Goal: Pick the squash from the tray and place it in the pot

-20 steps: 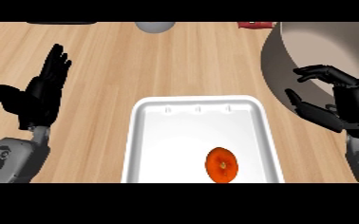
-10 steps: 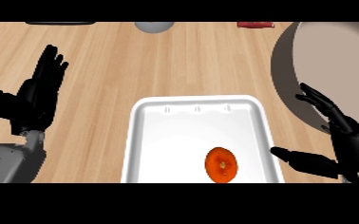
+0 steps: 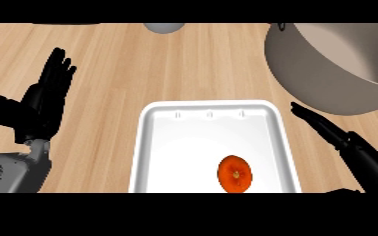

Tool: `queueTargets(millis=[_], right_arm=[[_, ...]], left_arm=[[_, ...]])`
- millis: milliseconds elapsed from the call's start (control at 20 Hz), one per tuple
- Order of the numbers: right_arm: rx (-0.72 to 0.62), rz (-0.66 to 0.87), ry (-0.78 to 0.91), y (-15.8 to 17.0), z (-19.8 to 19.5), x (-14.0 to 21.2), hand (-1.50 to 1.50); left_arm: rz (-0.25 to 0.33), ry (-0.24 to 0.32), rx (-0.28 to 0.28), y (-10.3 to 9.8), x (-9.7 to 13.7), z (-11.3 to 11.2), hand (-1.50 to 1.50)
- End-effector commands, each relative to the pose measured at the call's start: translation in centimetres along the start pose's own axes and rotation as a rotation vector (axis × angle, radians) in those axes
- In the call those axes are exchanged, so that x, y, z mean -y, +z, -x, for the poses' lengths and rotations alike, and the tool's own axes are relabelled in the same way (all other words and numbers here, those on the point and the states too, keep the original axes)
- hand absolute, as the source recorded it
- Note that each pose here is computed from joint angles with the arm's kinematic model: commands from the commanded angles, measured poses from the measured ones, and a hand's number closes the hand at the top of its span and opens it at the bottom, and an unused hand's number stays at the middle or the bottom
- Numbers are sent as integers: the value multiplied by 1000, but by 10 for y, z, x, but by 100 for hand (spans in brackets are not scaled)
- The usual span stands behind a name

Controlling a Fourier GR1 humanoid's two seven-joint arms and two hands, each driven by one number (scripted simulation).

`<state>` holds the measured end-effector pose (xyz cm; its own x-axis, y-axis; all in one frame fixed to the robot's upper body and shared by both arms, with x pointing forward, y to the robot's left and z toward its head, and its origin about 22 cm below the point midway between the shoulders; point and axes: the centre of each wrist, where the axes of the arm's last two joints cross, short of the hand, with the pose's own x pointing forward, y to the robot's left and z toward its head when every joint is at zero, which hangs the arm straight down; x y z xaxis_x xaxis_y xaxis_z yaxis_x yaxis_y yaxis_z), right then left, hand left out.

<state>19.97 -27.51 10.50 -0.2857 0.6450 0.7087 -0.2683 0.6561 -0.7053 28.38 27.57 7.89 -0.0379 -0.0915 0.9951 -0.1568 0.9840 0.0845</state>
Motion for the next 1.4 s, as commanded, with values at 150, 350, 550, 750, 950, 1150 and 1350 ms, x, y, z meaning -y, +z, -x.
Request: queueTargets(millis=[150, 350, 550, 750, 950, 1150, 1350], right_arm=[[-170, -242, 197, -15, -55, -11, -150], [-219, -309, 208, -35, -77, -51, -150], [-230, -340, 168, -30, -94, -81, -150], [-237, -353, 167, -44, -73, -69, -150], [-297, -338, 224, -36, -76, -83, -150], [-344, -331, 248, -46, -67, -111, -150], [-329, -332, 240, -39, -61, -114, -150]], left_arm=[[9, 2, 22, -8, -6, -16, 0], [-2, 13, 3, -5, 6, -4, 0], [-7, -9, 6, 1, -18, -8, 0], [-6, 8, -15, 5, 2, 5, 0], [-12, 19, 3, -5, -14, -14, 0], [1, -1, 5, 7, 5, -6, 0], [-6, -11, -4, 0, -1, 16, 0]])
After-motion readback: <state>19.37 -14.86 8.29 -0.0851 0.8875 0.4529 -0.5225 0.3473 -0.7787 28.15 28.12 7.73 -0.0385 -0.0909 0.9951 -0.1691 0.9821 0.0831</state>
